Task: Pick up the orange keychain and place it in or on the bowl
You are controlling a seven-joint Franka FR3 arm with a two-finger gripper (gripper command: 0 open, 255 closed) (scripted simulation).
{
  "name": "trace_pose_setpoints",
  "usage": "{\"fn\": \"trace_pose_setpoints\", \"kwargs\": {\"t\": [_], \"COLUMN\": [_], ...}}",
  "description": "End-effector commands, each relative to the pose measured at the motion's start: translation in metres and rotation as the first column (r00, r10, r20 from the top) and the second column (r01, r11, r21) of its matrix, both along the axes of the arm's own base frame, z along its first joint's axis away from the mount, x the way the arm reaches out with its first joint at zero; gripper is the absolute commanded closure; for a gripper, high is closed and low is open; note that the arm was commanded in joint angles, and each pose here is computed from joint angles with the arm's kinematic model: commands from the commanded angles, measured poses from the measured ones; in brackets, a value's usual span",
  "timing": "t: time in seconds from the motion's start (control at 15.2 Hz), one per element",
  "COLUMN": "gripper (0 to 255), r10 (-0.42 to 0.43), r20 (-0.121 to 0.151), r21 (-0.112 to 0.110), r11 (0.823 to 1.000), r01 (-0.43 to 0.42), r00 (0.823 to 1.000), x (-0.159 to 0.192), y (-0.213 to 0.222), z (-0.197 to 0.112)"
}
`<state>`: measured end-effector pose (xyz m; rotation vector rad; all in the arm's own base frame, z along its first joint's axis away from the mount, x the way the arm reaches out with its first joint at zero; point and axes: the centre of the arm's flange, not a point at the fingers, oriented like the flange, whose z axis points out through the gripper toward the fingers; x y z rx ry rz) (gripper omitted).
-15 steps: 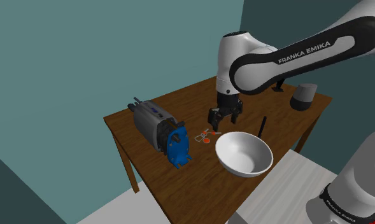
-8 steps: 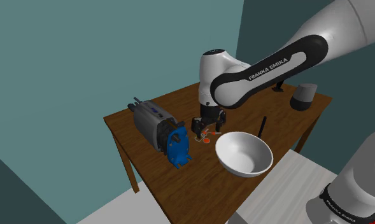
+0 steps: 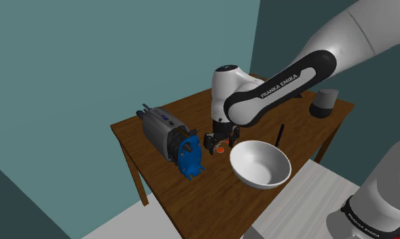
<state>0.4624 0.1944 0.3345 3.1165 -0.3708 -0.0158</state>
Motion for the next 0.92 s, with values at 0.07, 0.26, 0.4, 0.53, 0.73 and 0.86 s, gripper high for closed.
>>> {"fn": "trace_pose_setpoints", "kwargs": {"t": [0.07,0.26,0.4,0.53,0.73,0.86], "gripper": [0,0,255,255,255,255], "r10": [0.0,0.0,0.0,0.0,0.0,0.0], "r20": [0.001,0.001,0.0,0.0,0.0,0.001], "r21": [0.0,0.0,0.0,0.0,0.0,0.0], "r11": [1.0,1.0,1.0,1.0,1.0,1.0], "r01": [0.0,0.0,0.0,0.0,0.0,0.0], "r00": [1.0,1.0,1.0,1.0,1.0,1.0], "x": [-0.0002,-0.0002,-0.0002,-0.0005,-0.0018,-0.0014], "y": [-0.0001,-0.0001,-0.0001,-0.0004,-0.0004,-0.0017], "z": [-0.0019,-0.0019,-0.0019,-0.002,-0.0019,-0.0042]}}
